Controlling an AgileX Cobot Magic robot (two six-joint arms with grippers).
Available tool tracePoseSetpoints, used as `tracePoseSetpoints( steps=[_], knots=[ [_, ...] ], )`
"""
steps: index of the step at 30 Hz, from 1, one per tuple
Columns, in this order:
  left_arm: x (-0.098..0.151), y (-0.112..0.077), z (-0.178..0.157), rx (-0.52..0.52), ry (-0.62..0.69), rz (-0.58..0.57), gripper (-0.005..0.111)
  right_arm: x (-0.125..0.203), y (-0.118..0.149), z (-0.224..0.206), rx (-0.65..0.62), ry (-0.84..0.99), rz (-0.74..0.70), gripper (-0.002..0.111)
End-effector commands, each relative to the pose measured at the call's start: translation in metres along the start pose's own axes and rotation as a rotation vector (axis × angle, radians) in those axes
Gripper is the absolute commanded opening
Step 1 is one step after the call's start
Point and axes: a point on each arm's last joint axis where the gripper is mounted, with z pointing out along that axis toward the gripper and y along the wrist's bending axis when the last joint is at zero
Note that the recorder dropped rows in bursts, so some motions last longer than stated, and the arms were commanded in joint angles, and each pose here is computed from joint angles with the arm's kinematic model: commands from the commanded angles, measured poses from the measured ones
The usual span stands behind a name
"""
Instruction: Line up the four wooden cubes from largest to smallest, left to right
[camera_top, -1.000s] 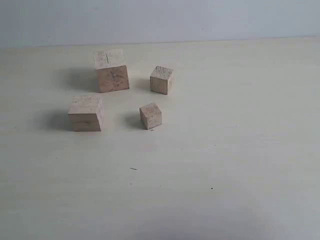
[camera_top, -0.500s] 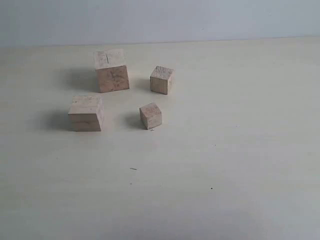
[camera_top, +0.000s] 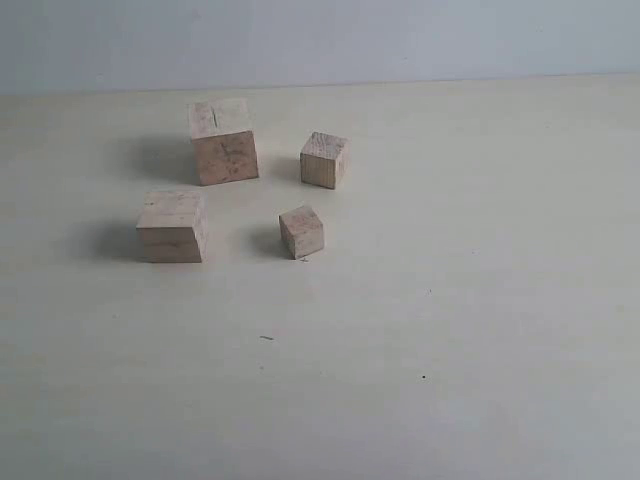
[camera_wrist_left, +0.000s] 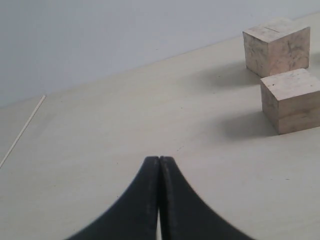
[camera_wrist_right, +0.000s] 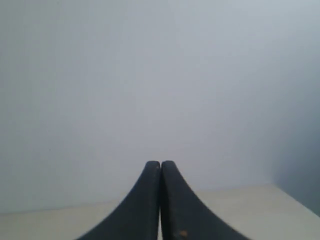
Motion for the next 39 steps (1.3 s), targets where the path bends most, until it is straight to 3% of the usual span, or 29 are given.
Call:
tracePoseSetpoints(
  steps=[1,6,10,13,16,18,20,22,24,28,32,36,39],
  knots=[
    [0.0,0.0,0.0,0.001,-0.016,0.0,0.0,-0.016,0.001,-0.002,-0.014,-0.194,0.002,0.0],
    [0.0,0.0,0.0,0.001,-0.016,0.0,0.0,-0.043,0.003,-0.002,-0.013,-0.134,0.118,0.0],
    [0.0,0.0,0.0,0.001,-0.016,0.0,0.0,-0.088,0.005,0.003,0.005,-0.032,0.109,0.0],
    [0.0,0.0,0.0,0.001,-0.016,0.0,0.0,-0.118,0.007,0.016,0.015,0.078,0.027,0.0],
    [0.0,0.0,0.0,0.001,-0.016,0.0,0.0,-0.141,0.017,0.03,-0.097,0.163,-0.011,0.0],
    [0.0,0.0,0.0,0.001,-0.016,0.0,0.0,-0.148,0.03,0.043,-0.242,0.217,-0.004,0.0],
    [0.0,0.0,0.0,0.001,-0.016,0.0,0.0,-0.144,0.045,0.058,-0.394,0.303,-0.018,0.0],
    [0.0,0.0,0.0,0.001,-0.016,0.0,0.0,-0.132,0.063,0.071,-0.551,0.431,0.061,0.0],
    [0.0,0.0,0.0,0.001,-0.016,0.0,0.0,-0.113,0.084,0.079,-0.721,0.637,0.176,0.0],
    [0.0,0.0,0.0,0.001,-0.016,0.0,0.0,-0.077,0.112,0.08,-0.955,1.021,0.195,0.0],
    [0.0,0.0,0.0,0.001,-0.016,0.0,0.0,-0.048,0.123,0.097,-0.956,1.189,0.222,0.0],
    [0.0,0.0,0.0,0.001,-0.016,0.0,0.0,-0.032,0.129,0.117,-0.85,1.206,0.332,0.0],
    [0.0,0.0,0.0,0.001,-0.016,0.0,0.0,-0.027,0.137,0.13,-0.855,1.158,0.429,0.0]
  ],
)
